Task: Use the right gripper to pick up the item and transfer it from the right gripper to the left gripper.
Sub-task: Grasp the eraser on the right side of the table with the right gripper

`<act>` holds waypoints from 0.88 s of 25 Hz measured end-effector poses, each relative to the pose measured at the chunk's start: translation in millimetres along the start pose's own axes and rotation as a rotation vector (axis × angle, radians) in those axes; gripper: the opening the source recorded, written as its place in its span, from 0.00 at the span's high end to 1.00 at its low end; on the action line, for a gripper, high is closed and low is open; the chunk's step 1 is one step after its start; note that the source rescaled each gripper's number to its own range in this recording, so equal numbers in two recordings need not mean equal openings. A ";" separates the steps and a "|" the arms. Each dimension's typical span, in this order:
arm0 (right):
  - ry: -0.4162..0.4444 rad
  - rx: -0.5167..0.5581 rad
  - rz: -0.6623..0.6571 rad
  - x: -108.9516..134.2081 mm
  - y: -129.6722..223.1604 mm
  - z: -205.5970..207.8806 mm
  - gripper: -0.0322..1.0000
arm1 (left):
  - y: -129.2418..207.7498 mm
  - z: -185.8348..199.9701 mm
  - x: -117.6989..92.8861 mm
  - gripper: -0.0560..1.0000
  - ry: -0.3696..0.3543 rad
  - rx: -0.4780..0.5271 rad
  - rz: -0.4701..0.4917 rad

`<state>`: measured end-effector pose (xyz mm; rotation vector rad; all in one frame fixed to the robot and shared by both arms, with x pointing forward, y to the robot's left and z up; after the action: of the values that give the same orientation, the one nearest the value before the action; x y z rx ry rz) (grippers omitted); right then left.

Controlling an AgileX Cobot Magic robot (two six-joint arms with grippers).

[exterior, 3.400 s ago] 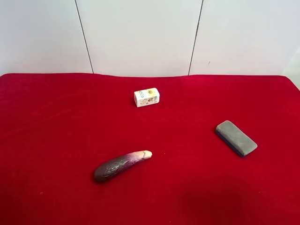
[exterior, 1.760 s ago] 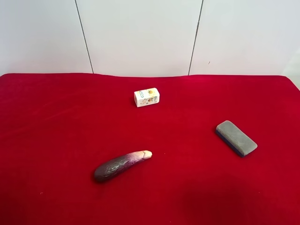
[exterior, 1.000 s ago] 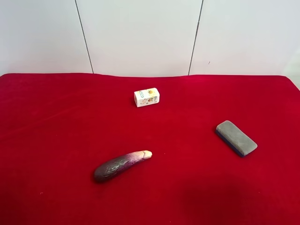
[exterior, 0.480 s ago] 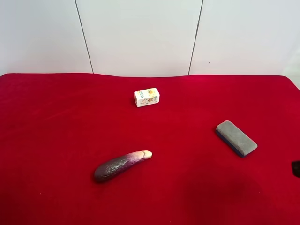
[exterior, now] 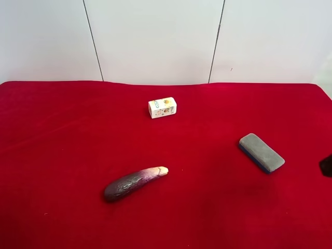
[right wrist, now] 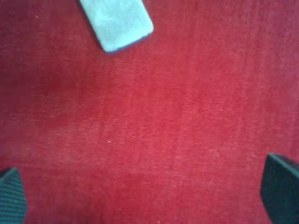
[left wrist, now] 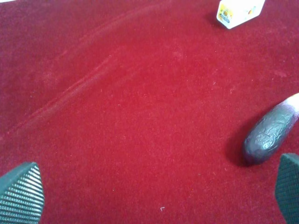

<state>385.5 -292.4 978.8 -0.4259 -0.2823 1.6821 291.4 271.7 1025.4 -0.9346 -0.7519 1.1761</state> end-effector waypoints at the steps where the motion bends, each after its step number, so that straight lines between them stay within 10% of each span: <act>1: 0.011 0.022 0.011 -0.9 -1.9 -5.2 0.00 | 0.0 0.0 0.0 0.00 0.000 0.000 0.000; 22: 0.072 0.126 0.199 1.2 -42.1 -94.3 0.00 | 0.0 0.1 -0.5 0.00 0.007 0.000 -0.002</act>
<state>463.8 -289.9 911.5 -0.4299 -0.0822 1.8628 291.2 271.2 1025.5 -0.9372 -0.7475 1.1701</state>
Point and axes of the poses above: a point on each arm's last joint axis where the gripper is mounted, z pointing back along that axis away from the gripper, x along the wrist's bending axis when the last joint is at zero, y = z × x, the point moved 7 cm from there along -z, pointing out along that axis toward the gripper, and after that the axes turned 1 degree about -z, right-handed, at the moved point
